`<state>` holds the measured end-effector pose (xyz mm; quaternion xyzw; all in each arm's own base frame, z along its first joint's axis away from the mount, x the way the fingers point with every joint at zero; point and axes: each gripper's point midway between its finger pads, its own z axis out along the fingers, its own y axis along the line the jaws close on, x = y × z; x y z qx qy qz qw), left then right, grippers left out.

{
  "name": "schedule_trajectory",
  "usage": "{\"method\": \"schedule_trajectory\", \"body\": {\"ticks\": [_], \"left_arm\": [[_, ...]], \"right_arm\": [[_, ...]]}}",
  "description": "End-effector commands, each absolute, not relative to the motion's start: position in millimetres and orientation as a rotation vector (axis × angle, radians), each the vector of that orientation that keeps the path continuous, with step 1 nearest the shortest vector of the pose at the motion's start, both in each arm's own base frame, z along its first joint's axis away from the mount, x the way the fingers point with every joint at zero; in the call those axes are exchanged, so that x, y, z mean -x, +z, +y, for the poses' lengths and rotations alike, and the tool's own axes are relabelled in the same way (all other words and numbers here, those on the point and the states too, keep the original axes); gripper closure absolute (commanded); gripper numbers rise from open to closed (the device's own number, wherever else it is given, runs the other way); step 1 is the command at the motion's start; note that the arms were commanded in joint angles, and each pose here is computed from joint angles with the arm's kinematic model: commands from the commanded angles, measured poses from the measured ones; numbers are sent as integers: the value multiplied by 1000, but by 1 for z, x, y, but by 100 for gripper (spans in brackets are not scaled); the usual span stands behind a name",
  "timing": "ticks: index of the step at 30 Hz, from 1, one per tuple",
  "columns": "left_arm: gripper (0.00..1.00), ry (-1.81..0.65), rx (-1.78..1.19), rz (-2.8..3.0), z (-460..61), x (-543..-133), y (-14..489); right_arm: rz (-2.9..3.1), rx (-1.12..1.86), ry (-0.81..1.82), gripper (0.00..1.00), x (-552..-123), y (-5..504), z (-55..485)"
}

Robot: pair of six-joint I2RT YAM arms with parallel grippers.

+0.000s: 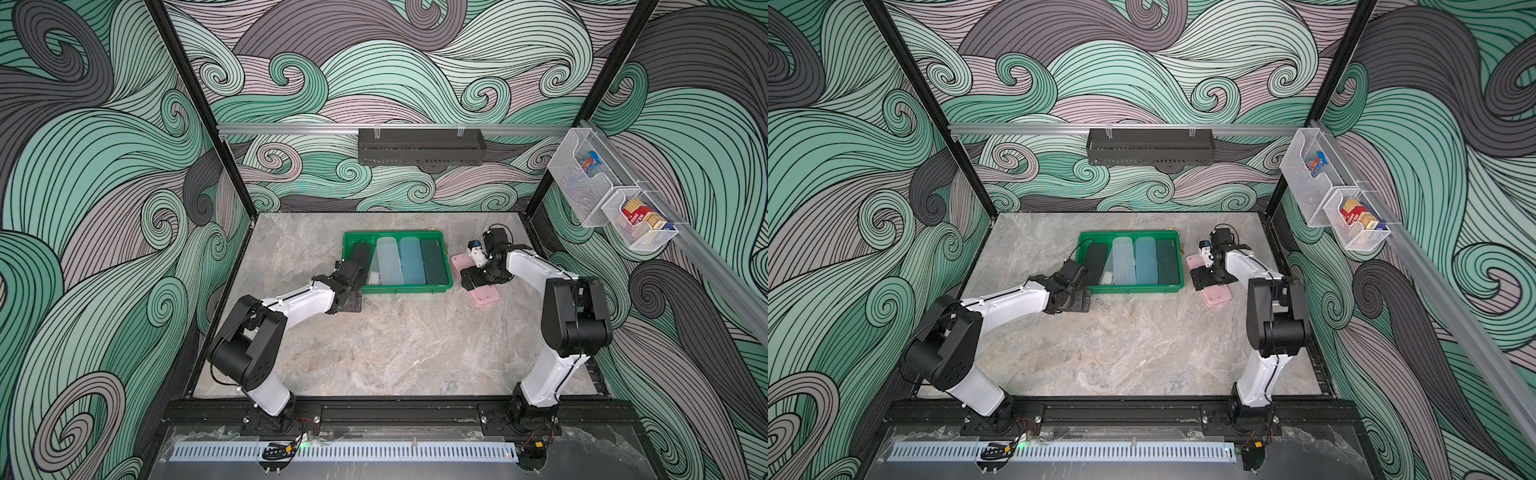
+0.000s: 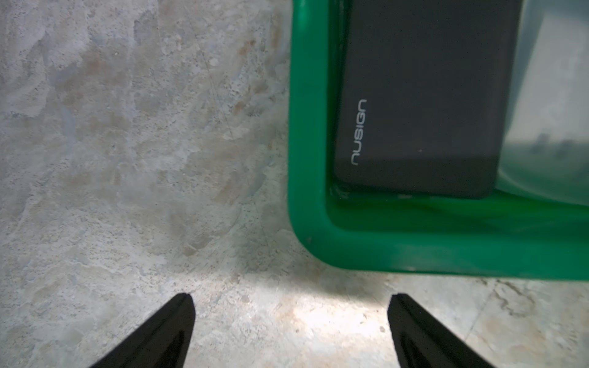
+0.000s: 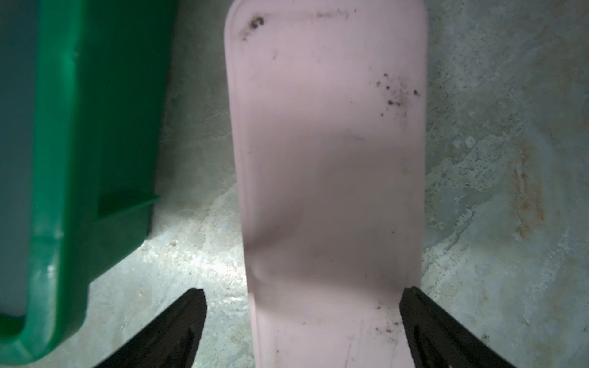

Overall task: Put the pencil case into the storage box
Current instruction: Adjust the storage box at the center of the board.

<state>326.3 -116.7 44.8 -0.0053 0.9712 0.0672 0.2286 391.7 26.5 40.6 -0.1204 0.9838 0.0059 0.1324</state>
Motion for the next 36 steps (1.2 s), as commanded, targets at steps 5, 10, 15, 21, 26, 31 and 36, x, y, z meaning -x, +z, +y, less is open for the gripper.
{"method": "schedule_trajectory", "body": {"ticks": [5, 10, 15, 21, 26, 31, 36], "left_arm": [[1, 168, 10, 2673, -117, -325, 48], [1, 176, 6, 2671, -116, -325, 48], [1, 179, 8, 2676, -116, -324, 45], [1, 182, 9, 2679, -116, -324, 44], [1, 180, 5, 2675, -116, -324, 45], [1, 177, 7, 2676, -116, -324, 45], [1, 173, 5, 2674, -116, -323, 45]], "right_arm": [[2922, 404, -25, 1, -400, 13, 21], [2948, 418, 0, 1, -400, 1, 23], [2959, 425, 25, 1, -399, -4, 27], [3033, 440, 74, 1, -393, -19, 31], [3040, 430, 141, 4, -394, -18, 38], [3005, 420, 207, 15, -399, -2, 46], [2987, 383, 301, 20, -398, 5, 51]]}}
